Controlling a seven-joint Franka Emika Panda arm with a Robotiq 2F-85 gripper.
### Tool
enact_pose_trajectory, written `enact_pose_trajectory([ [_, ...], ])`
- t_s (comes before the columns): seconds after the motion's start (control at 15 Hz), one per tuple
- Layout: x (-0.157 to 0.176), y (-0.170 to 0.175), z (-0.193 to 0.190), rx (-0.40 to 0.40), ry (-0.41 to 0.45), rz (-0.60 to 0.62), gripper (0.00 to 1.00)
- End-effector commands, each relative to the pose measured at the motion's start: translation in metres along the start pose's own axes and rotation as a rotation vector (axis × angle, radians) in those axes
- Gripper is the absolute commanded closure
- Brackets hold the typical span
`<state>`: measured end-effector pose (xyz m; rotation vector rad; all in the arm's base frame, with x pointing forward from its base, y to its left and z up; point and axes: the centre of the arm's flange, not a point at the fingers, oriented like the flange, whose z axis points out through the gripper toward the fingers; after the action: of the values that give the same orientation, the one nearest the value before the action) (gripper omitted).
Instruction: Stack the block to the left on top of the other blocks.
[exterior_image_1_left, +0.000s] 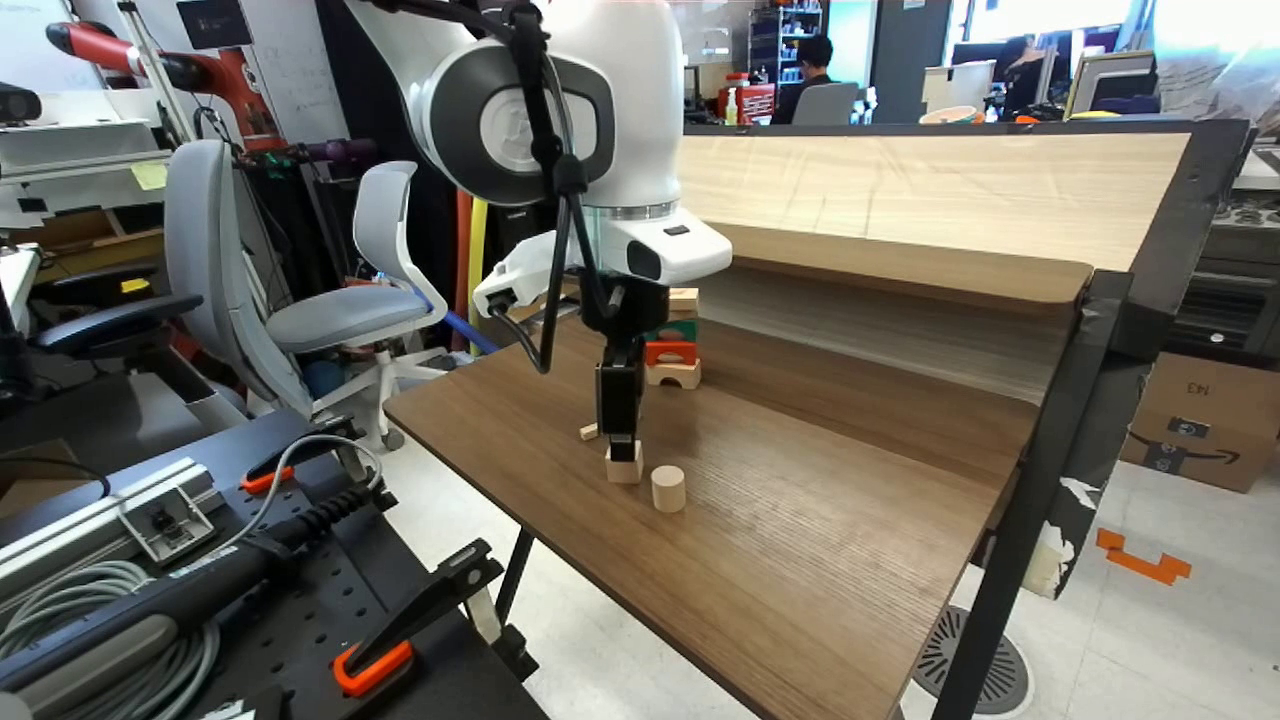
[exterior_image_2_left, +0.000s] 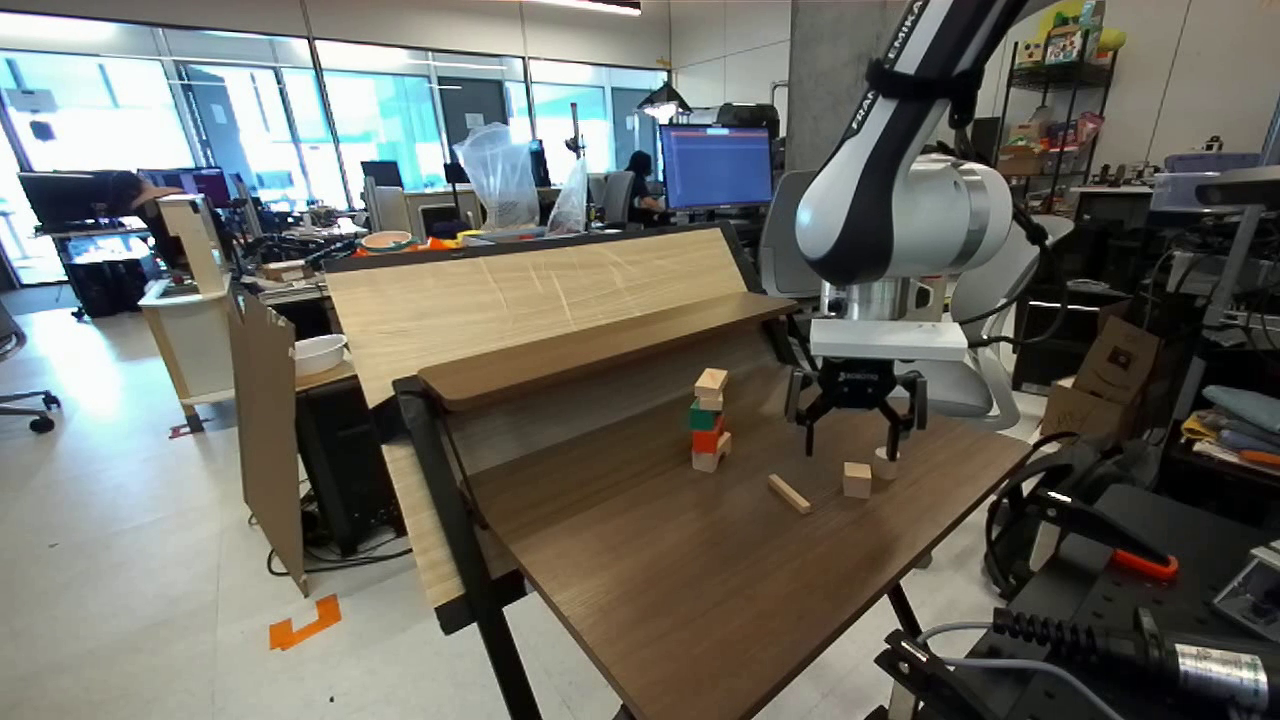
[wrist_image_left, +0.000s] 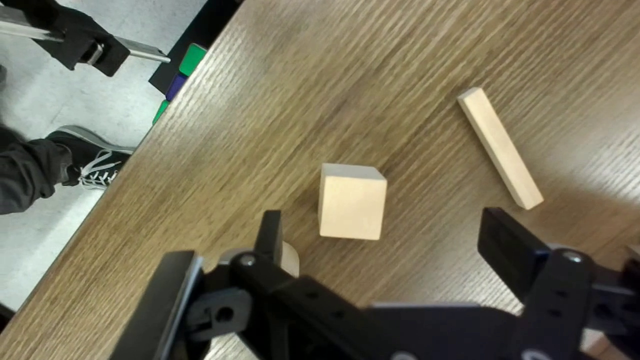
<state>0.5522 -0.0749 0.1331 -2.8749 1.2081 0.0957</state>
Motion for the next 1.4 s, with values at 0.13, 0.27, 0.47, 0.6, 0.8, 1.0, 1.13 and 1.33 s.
enact_pose_trajectory([
  [0.13,0.002,0.009,0.008,0.038,0.01,0.07,0.0],
  [0.27,0.003,0.01,0.012,0.035,0.007,0.092,0.0],
  [0.47,0.004,0.011,0.016,0.029,0.003,0.109,0.0],
  [0.6,0.004,0.011,0.019,0.028,-0.002,0.121,0.0],
  [0.8,0.005,0.01,0.019,0.015,-0.014,0.134,0.26],
  [1.0,0.006,0.012,0.02,0.022,-0.017,0.142,0.51],
  [1.13,0.006,0.012,0.018,0.03,-0.014,0.136,0.65],
  [1.33,0.004,0.007,0.002,0.019,-0.014,0.151,0.88],
])
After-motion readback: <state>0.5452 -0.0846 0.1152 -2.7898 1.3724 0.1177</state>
